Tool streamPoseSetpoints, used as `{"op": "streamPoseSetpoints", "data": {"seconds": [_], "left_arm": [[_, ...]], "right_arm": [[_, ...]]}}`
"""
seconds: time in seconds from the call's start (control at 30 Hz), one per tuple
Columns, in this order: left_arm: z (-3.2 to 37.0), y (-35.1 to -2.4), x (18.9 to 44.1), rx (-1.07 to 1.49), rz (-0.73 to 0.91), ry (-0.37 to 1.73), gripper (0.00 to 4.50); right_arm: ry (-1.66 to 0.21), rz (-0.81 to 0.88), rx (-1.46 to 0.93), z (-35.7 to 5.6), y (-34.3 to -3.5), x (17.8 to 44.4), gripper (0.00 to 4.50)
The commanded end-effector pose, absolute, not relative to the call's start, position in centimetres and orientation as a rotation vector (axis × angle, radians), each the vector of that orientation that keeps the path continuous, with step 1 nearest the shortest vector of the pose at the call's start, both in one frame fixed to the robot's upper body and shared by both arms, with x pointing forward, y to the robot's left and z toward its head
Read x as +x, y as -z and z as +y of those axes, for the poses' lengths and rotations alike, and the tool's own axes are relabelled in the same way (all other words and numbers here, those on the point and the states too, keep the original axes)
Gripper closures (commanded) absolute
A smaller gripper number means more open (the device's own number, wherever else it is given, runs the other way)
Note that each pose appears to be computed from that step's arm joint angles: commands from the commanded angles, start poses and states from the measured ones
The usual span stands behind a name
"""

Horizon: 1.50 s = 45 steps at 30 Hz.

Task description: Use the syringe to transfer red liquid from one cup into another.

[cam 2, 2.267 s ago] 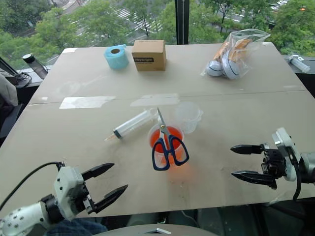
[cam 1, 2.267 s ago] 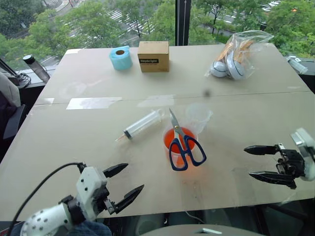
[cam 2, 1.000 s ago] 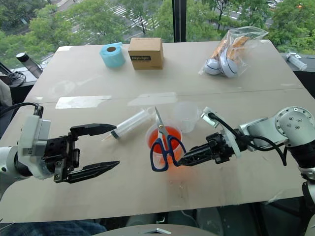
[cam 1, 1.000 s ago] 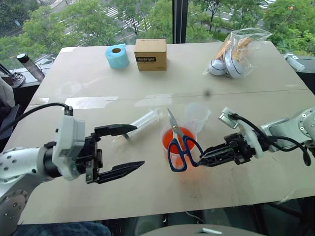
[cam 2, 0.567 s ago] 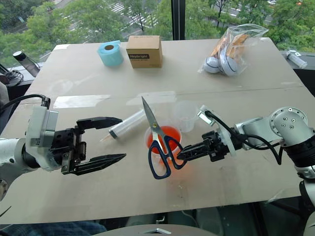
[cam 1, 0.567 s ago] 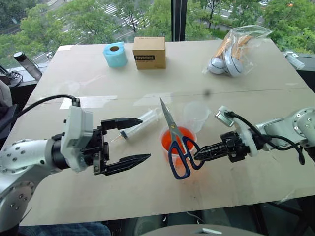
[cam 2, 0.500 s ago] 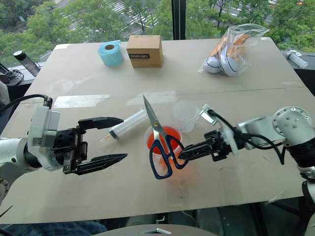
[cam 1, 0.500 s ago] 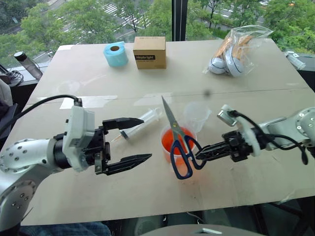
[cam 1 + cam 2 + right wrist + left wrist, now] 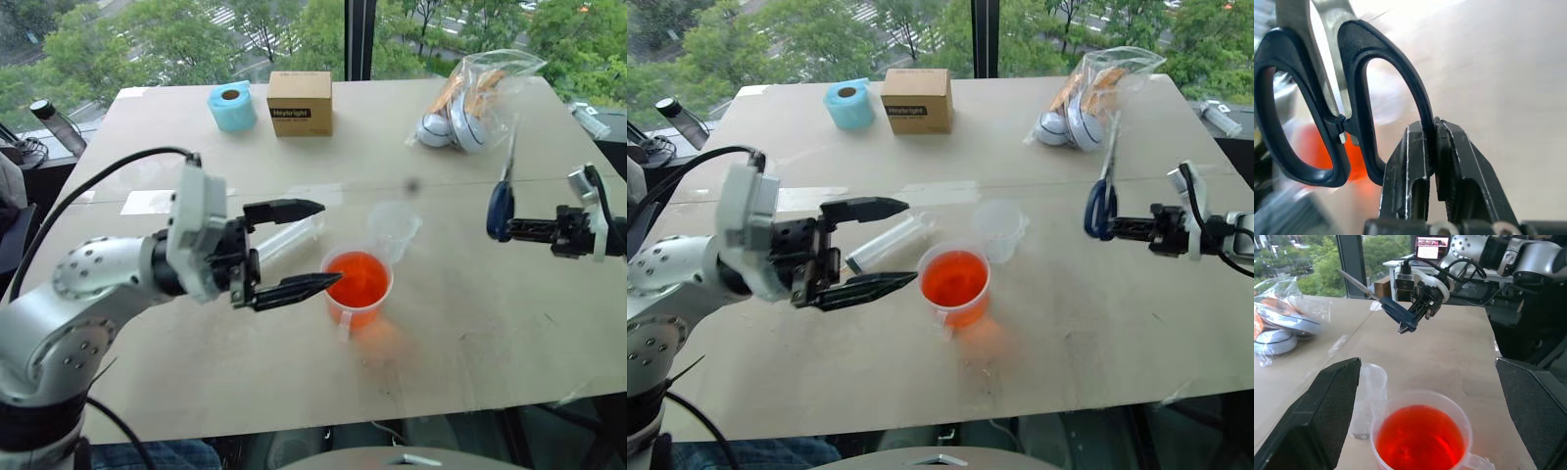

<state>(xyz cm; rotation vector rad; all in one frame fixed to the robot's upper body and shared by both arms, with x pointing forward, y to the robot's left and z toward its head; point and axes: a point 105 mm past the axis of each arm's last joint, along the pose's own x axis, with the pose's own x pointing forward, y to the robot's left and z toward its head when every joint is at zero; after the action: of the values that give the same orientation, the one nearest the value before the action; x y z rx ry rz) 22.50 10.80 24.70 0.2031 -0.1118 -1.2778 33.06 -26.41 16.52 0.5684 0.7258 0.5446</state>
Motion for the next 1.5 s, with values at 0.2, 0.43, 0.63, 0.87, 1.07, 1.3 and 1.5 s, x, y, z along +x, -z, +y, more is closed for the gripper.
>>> {"op": "streamPoseSetpoints", "data": {"seconds": [0.2, 0.43, 0.63, 0.87, 1.07, 1.3, 1.5], "left_arm": [[9.4, -25.0, 24.0, 0.267, -0.122, 1.266, 0.00], [10.4, -24.6, 24.4, 0.279, -0.109, 1.216, 0.00], [13.6, -23.4, 26.2, 0.269, -0.056, 1.060, 0.00], [16.6, -20.0, 28.8, 0.298, 0.208, 0.917, 0.00], [17.3, -20.2, 31.8, 0.399, 0.384, 0.895, 0.00], [17.5, -19.2, 34.2, 0.652, 0.621, 0.938, 0.00], [16.8, -18.1, 35.9, 0.705, 0.767, 1.015, 0.00]], "right_arm": [[-0.234, 0.636, 0.408, -30.9, -15.2, 36.8, 4.10], [-0.228, 0.578, 0.125, -32.8, -16.6, 36.9, 1.16], [-0.604, 0.312, 0.017, -28.3, -22.1, 36.2, 0.02], [-1.254, 0.243, -0.005, -17.3, -25.1, 28.3, 0.02], [-1.434, 0.103, -0.170, -13.6, -25.8, 25.1, 0.02], [-1.410, 0.105, -0.238, -13.7, -24.5, 24.5, 0.02], [-1.357, 0.072, -0.286, -13.6, -24.0, 24.0, 0.02]]}}
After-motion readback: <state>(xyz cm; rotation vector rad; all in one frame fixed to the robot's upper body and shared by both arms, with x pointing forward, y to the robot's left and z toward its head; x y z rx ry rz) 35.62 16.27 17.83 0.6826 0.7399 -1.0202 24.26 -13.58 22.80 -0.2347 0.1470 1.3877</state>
